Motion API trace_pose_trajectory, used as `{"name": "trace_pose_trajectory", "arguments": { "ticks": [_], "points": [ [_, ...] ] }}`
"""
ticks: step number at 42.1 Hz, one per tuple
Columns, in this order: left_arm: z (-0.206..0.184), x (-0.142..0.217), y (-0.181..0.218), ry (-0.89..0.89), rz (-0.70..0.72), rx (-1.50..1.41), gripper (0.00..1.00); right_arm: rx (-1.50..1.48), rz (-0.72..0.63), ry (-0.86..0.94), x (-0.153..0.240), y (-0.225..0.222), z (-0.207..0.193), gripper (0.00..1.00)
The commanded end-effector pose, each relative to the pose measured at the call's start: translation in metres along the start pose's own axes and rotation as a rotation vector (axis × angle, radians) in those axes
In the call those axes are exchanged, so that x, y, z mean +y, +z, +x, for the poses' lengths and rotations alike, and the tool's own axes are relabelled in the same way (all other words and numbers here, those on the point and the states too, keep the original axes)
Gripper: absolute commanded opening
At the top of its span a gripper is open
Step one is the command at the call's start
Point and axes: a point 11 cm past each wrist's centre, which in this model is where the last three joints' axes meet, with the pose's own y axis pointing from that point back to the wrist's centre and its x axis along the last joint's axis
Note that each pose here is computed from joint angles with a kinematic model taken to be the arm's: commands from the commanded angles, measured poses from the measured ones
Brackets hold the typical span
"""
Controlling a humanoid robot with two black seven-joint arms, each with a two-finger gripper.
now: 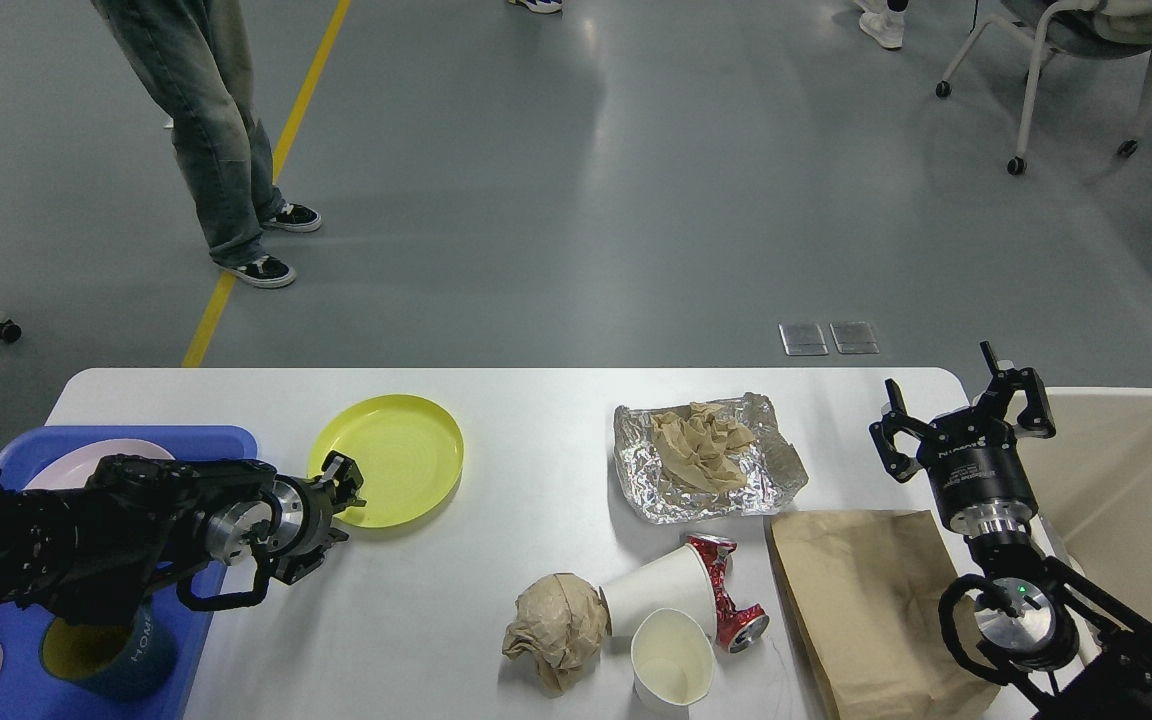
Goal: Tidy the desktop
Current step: 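Grasp the rim of the yellow plate with the left gripper, then lift the yellow plate and carry it over the blue tray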
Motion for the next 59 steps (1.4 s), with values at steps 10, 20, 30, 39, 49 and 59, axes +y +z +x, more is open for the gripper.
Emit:
{"name": "trace_pose_trajectory", "arguments": {
  "ticks": [10,20,30,39,49,59],
  "points": [
    [0.000,0.000,-0.001,-0.010,-0.003,0.035,0.17,0.000,-0.002,0.001,0.000,0.000,0.000,1.00],
    [-0.005,0.001,0.005,-0.050,-0.020,0.052,0.00,0.000,-0.001,0.000,0.000,0.000,0.000,1.00],
    [-0.006,0.002,0.005,-0.063,-0.021,0.051,0.00,0.000,-0.001,0.001,0.000,0.000,0.000,1.00],
    [-0.009,0.003,0.007,-0.093,-0.020,0.039,0.00,0.000,0.000,0.000,0.000,0.000,0.000,1.00],
    [0.008,0.042,0.023,-0.138,0.046,-0.104,0.00,0.000,-0.001,0.001,0.000,0.000,0.000,1.00],
    [0.033,0.110,0.059,-0.076,0.100,-0.319,0.00,0.000,0.000,0.000,0.000,0.000,0.000,1.00]
  ]
}}
